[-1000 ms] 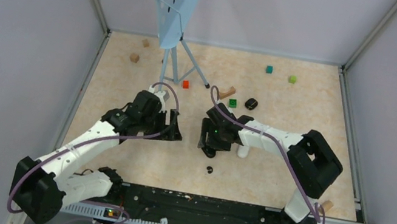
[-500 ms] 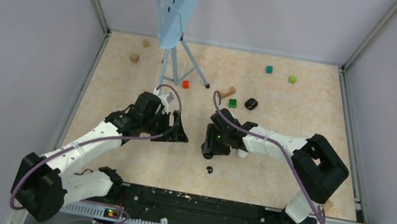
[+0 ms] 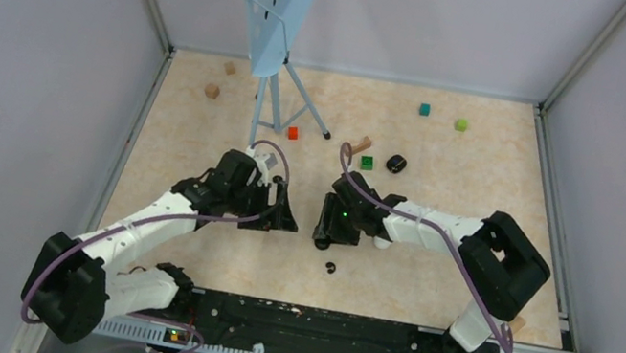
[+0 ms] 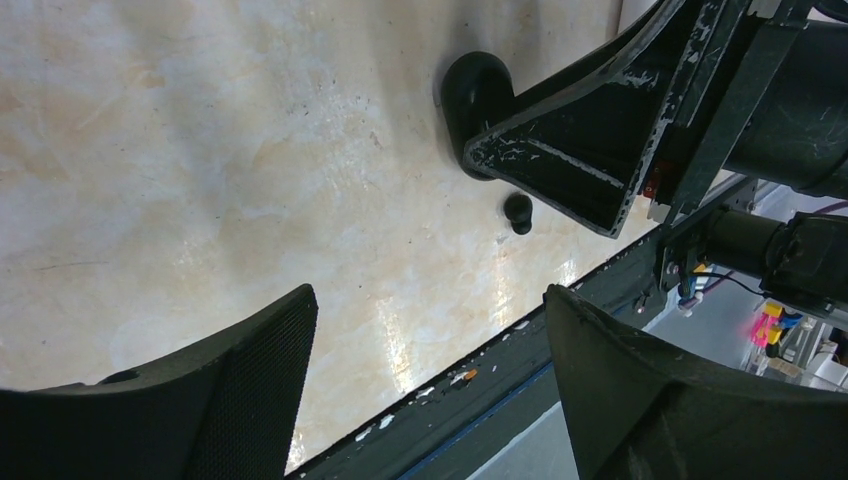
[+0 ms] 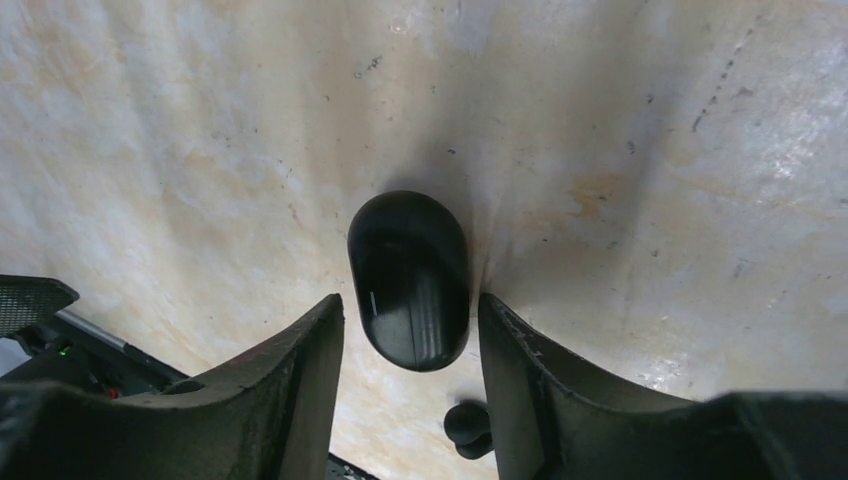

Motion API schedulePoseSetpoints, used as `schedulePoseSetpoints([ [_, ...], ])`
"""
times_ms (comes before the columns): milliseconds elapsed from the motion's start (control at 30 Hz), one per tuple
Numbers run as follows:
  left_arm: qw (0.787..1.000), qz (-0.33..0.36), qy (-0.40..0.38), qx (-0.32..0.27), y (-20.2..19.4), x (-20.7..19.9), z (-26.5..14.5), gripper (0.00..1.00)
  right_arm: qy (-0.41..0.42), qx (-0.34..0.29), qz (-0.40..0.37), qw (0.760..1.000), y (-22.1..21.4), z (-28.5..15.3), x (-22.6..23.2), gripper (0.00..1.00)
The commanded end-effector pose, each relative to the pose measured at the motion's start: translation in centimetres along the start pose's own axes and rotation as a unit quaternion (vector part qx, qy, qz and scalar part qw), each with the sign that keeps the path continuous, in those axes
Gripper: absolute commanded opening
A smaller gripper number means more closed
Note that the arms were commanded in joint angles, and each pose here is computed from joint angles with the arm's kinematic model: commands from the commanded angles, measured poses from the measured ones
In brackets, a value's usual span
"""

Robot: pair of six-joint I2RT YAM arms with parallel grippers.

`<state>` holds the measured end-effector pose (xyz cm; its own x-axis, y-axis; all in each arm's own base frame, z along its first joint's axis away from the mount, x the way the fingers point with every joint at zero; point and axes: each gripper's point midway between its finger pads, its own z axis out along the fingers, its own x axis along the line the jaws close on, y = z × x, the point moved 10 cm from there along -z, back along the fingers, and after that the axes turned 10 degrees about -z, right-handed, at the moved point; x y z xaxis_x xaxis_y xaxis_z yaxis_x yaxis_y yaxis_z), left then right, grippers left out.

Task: Insert the wireless bluetooth earbuds into the charging case
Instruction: Pick up the charging case from the center of the board.

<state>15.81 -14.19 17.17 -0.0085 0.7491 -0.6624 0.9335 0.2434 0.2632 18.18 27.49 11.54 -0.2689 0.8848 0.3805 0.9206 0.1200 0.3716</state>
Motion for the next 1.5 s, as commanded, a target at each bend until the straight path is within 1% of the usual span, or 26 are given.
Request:
schedulePoseSetpoints([
  [0,1.0,0.011,-0.02,-0.001,0.2,0.0,0.5,0.89,-0.014,-0.019,0.006,1.0,-0.3,0.1,-0.3,0.48],
  [167,1.0,0.007,-0.006,-0.007,0.4,0.1,0.6,0.89,-0.047,-0.009,-0.012,0.999,-0.5,1.2,-0.6,0.45],
  [267,1.0,0.001,-0.009,-0.014,0.5,-0.2,0.4,0.89,-0.097,-0.017,-0.05,0.994,-0.4,0.7,-0.3,0.45],
  [367,1.0,-0.006,-0.001,-0.022,0.6,-0.2,0.5,0.92,-0.123,-0.014,-0.083,0.989,-0.5,0.4,-0.2,0.46],
  [433,0.999,-0.019,0.015,-0.022,0.8,-0.2,0.5,0.92,-0.136,-0.018,-0.102,0.985,-0.6,0.3,-0.1,0.48],
  [533,0.999,-0.031,0.017,-0.017,1.0,-0.5,0.6,0.92,-0.142,-0.014,-0.114,0.983,-0.8,0.5,-0.2,0.49],
  [600,0.998,-0.047,0.029,-0.025,1.2,-0.4,0.7,0.92,-0.13,-0.01,-0.127,0.983,-0.9,0.7,-0.2,0.47],
  [667,0.997,-0.06,0.049,-0.029,1.3,-0.2,0.8,0.94,-0.124,-0.008,-0.133,0.983,-1.2,0.9,-0.3,0.46],
  [700,0.996,-0.063,0.055,-0.029,1.3,-0.2,0.8,0.97,-0.121,-0.009,-0.133,0.984,-1.4,1.0,-0.5,0.45],
  [733,0.996,-0.062,0.054,-0.03,1.4,-0.3,0.8,0.99,-0.118,-0.012,-0.133,0.984,-1.5,1.0,-0.6,0.42],
  [833,0.997,-0.068,0.033,-0.025,1.4,-0.7,0.7,0.99,-0.098,-0.022,-0.137,0.986,-1.7,0.8,-0.6,0.34],
  [900,0.997,-0.073,0.006,-0.024,1.4,-1.3,0.6,0.99,-0.07,-0.035,-0.143,0.987,-1.7,0.4,-0.3,0.33],
  [967,0.996,-0.075,-0.03,-0.026,1.5,-2.0,0.5,0.99,-0.015,-0.057,-0.155,0.986,-2.0,-0.2,0.0,0.33],
  [1100,0.992,-0.083,-0.097,-0.015,1.4,-2.9,0.4,0.98,0.09,-0.109,-0.17,0.975,-2.8,-1.4,0.3,0.33],
  [1167,0.987,-0.099,-0.127,-0.01,0.9,-2.9,0.6,0.92,0.119,-0.129,-0.172,0.969,-3.0,-2.0,0.4,0.33],
  [1233,0.983,-0.113,-0.147,-0.008,0.7,-2.8,0.8,0.84,0.138,-0.145,-0.173,0.964,-3.2,-2.5,0.5,0.33],
  [1367,0.982,-0.127,-0.143,0.001,0.3,-2.2,1.4,0.75,0.164,-0.164,-0.178,0.956,-3.1,-3.2,0.8,0.32],
  [1400,0.981,-0.128,-0.144,0.002,0.3,-2.1,1.6,0.72,0.168,-0.168,-0.179,0.955,-3.1,-3.4,0.9,0.32],
  [1467,0.98,-0.129,-0.152,0.004,0.2,-2.0,2.0,0.71,0.174,-0.174,-0.179,0.953,-3.0,-3.6,0.9,0.32],
])
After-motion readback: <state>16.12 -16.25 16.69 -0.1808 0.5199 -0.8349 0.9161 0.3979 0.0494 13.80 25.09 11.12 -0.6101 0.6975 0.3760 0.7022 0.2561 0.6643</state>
